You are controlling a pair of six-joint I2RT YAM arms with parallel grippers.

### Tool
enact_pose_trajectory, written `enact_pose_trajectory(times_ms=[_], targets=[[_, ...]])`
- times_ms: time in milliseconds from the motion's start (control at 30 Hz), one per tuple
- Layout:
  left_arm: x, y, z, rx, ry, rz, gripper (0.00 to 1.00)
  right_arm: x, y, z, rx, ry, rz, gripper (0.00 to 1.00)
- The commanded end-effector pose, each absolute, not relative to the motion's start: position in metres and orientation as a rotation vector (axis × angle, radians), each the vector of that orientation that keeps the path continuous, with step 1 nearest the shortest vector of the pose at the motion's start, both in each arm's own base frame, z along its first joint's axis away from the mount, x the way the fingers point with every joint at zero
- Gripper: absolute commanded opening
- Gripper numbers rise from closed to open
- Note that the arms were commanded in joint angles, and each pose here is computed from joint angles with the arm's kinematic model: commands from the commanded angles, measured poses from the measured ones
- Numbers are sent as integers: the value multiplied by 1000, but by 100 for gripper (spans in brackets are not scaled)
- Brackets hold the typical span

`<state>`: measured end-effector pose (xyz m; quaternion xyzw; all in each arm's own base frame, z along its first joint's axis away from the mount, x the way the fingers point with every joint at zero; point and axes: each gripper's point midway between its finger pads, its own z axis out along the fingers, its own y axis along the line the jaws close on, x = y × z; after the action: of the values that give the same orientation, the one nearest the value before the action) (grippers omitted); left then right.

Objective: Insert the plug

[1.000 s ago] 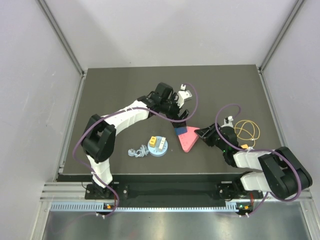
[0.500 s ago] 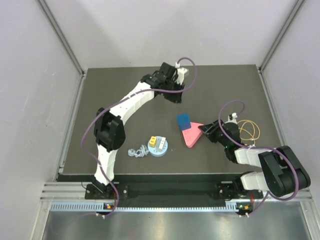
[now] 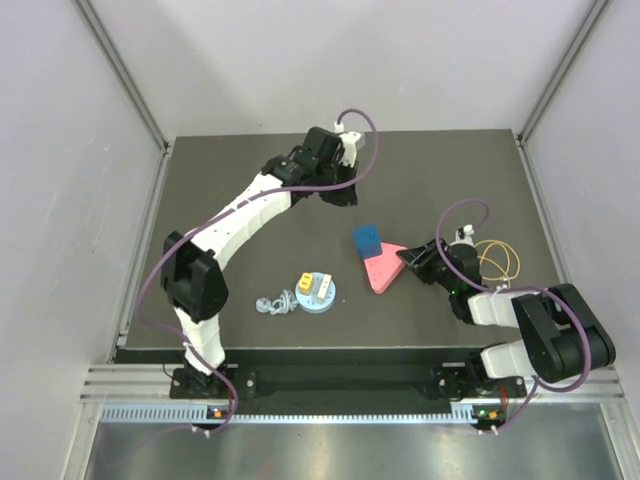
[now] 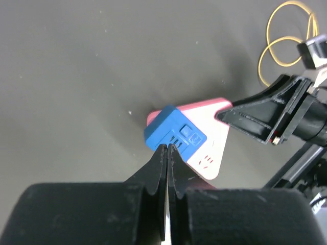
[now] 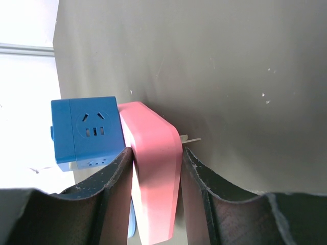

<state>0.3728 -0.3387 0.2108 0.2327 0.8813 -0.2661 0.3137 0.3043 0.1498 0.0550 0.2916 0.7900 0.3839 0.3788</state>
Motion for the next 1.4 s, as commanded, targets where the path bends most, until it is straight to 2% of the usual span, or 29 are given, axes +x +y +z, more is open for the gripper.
enact_pose_trajectory(times_ms=[0,133,200,500,633,833,1000,1200,1367], targets=[[356,-341,178,547,2394,-761,0,312,145,54,747,2007,951,0],[332,-356,114,573,2506,-803,0,312,145,54,752,2009,956,0],[322,-357,102,592,2555,-780,0,312,145,54,747,2012,948,0],[353,-359,188,560,2382,-706,0,309,142,54,740,2015,933,0],[349,-364,196,570,2371,-748,0,309,144,52,751,2020,943,0],[356,-355,197,565,2367,-672,0,322,150,52,812,2001,997,0],[359,-363,166,597,2416,-675,0,326,157,39,860,2025,1035,0],[366,-366,96,611,2549,-604,0,329,157,36,883,2021,1043,0],[375,-372,94,619,2550,-595,0,329,157,40,859,2023,1030,0]])
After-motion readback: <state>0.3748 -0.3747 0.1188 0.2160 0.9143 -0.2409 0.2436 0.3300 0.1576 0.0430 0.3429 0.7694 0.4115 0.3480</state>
